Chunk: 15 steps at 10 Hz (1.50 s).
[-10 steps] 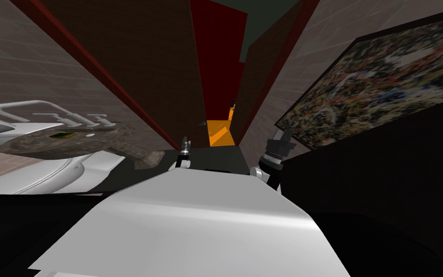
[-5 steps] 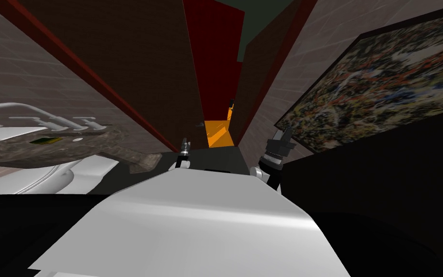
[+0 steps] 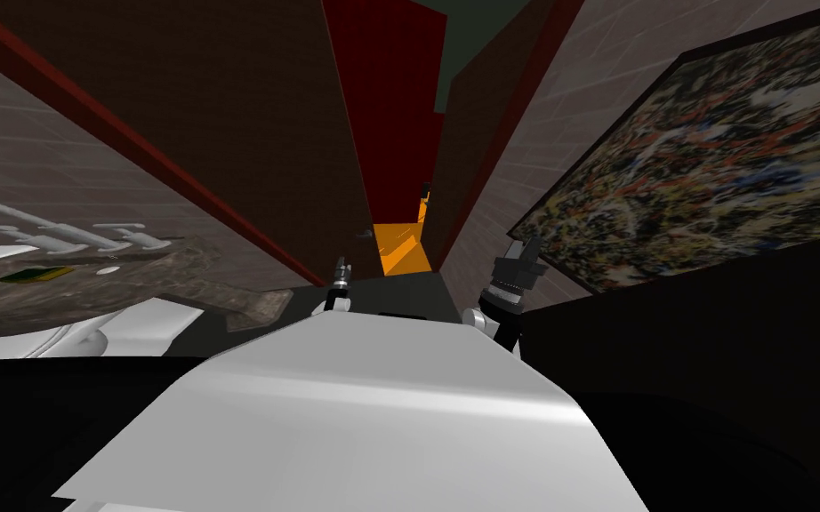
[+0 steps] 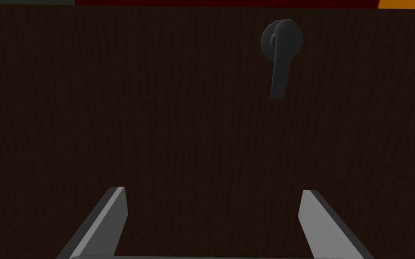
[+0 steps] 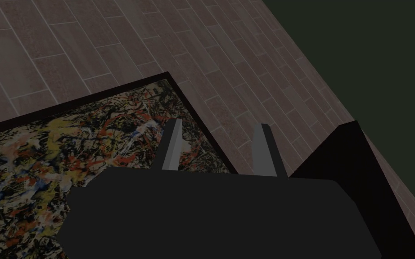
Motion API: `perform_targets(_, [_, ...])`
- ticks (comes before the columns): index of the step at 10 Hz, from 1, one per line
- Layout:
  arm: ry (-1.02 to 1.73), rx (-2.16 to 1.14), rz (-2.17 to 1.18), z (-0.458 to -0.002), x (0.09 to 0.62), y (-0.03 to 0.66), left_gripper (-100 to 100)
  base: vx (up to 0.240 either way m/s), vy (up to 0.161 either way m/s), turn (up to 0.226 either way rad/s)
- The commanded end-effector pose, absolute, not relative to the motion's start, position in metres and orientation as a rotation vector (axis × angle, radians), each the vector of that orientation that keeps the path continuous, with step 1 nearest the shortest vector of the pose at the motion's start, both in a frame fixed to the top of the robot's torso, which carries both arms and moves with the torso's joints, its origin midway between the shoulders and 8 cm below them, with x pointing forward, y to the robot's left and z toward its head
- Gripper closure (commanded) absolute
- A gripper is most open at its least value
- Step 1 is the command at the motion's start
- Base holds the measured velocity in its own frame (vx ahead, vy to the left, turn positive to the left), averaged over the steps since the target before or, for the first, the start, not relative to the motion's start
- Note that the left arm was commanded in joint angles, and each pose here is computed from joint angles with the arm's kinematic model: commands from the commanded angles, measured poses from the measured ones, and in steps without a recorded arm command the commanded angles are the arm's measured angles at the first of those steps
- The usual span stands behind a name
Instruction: Push the door open
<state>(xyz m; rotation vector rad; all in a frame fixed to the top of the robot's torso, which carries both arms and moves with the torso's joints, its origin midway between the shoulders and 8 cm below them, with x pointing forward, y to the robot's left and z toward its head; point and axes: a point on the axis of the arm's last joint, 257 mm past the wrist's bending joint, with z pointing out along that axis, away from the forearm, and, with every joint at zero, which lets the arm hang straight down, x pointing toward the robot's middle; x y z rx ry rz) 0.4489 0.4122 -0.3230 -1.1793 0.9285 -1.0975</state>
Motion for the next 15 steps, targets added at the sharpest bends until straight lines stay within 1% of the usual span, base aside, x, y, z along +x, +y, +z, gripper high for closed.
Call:
perform_targets(1, [0.932,-1.196,-1.087,-0.33,0.448,0.418,-100,0.107,-0.015,-0.051])
perform_targets(9, [0.942,-1.264,-1.033,-0.359,0.442,0.443,-100,0.098,-0.007,-0.046])
perform_targets(15, [0.944,-1.305,-0.996,-0.374,0.436,0.458,-100,0.072,-0.001,-0.035])
